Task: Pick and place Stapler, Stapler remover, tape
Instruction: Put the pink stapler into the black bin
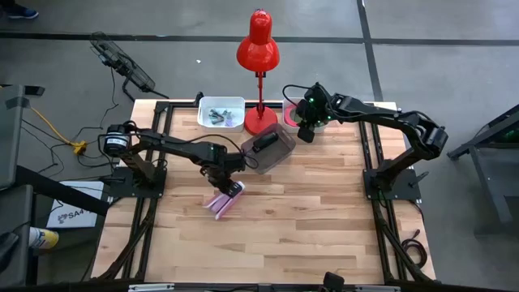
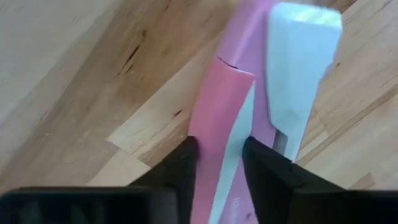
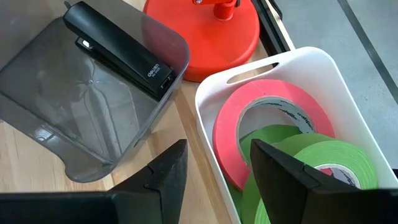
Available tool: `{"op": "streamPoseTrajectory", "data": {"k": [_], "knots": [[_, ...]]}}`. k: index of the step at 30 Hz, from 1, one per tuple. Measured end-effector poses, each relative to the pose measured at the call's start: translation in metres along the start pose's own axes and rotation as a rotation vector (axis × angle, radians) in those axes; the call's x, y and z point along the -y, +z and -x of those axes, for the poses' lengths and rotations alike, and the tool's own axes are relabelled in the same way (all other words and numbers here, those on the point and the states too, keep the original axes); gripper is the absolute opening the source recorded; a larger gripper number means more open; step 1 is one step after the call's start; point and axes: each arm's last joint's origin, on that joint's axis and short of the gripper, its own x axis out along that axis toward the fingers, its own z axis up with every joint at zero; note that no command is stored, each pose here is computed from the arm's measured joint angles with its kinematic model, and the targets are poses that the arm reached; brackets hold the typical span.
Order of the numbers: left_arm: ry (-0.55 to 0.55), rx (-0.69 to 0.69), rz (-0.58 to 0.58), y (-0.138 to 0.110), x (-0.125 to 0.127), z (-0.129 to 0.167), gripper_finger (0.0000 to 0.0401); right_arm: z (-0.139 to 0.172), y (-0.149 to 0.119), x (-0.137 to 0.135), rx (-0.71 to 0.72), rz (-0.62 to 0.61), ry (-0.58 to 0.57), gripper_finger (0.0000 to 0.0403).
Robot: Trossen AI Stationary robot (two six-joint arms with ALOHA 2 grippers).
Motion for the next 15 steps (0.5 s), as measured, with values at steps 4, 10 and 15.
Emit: {"op": "streamPoseTrajectory", "data": {"k": [4, 10, 15], "knots": [[0.001, 0.001, 0.004, 0.0002, -0.0001, 0.0002, 0.0078, 0.0, 0.0, 0.0, 0.0, 0.0, 0.0, 0.0167], [-0.01, -0.012, 0.006, 0.0, 0.0, 0.0, 0.0078, 0.0, 0.0, 0.0, 0.0, 0.0, 0.0, 0.0167], [0.032, -0.008, 0.001, 0.002, 0.0041, 0.0088, 0.0066, 0.0, 0.0, 0.0, 0.0, 0.0, 0.0, 0.0167]]}}
